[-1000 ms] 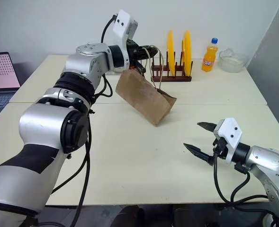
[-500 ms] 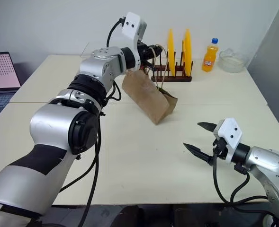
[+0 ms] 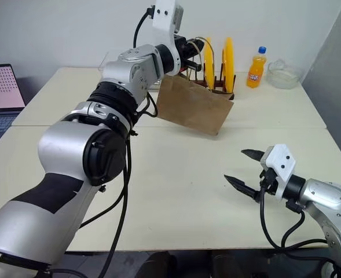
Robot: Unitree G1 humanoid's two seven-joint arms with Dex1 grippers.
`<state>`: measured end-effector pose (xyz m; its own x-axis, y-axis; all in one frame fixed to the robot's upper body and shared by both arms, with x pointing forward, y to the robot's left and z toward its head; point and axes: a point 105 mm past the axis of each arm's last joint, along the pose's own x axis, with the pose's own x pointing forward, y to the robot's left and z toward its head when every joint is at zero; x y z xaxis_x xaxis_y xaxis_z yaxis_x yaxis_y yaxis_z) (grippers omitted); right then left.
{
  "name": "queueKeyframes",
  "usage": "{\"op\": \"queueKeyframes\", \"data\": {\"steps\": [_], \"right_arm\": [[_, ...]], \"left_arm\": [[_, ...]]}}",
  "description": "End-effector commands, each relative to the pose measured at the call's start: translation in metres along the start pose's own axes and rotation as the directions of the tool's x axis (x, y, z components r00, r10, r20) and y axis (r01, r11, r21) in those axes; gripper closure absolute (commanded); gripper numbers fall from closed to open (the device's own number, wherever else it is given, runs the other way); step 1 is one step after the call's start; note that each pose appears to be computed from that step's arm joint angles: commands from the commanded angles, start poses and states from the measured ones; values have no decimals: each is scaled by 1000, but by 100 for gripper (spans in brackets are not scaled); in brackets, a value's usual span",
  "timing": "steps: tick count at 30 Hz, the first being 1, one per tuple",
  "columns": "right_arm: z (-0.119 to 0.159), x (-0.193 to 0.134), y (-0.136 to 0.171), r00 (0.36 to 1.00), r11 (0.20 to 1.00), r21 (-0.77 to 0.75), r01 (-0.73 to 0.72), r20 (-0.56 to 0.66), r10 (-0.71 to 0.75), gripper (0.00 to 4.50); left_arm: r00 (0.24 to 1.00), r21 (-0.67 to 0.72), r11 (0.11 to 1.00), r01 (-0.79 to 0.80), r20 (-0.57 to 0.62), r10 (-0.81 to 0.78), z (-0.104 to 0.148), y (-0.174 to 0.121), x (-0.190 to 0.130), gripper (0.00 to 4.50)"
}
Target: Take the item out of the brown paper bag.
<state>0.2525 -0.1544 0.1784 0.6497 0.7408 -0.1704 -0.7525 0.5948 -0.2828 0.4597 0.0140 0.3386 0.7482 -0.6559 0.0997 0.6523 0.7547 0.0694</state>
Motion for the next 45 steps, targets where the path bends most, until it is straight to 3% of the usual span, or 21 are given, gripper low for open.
{"op": "queueKeyframes", "data": {"steps": [1, 17, 30, 33, 41, 45], "right_arm": [[12, -1, 4, 999, 1000, -29, -8, 35, 9, 0], [18, 2, -4, 996, 998, -29, 57, 70, -55, 0], [21, 7, -6, 995, 998, -36, 48, 86, -45, 0], [21, 9, -6, 995, 998, -36, 47, 94, -43, 0], [23, 12, -5, 995, 999, -43, 31, 101, -26, 0], [22, 14, -4, 996, 999, -52, 14, 92, -10, 0]], "left_arm": [[999, 52, 999, 10, 47, -12, 14, -2, 0, 445], [991, 101, 994, 46, -131, -33, -37, 8, -8, 445], [982, 199, 980, 0, -187, 38, -50, 34, -24, 445], [980, 206, 979, -7, -193, 47, -52, 40, -28, 390], [977, 388, 921, 41, -208, 45, -48, 58, -45, 154], [972, 438, 894, 98, -235, 8, -49, 70, -65, 154]]}}
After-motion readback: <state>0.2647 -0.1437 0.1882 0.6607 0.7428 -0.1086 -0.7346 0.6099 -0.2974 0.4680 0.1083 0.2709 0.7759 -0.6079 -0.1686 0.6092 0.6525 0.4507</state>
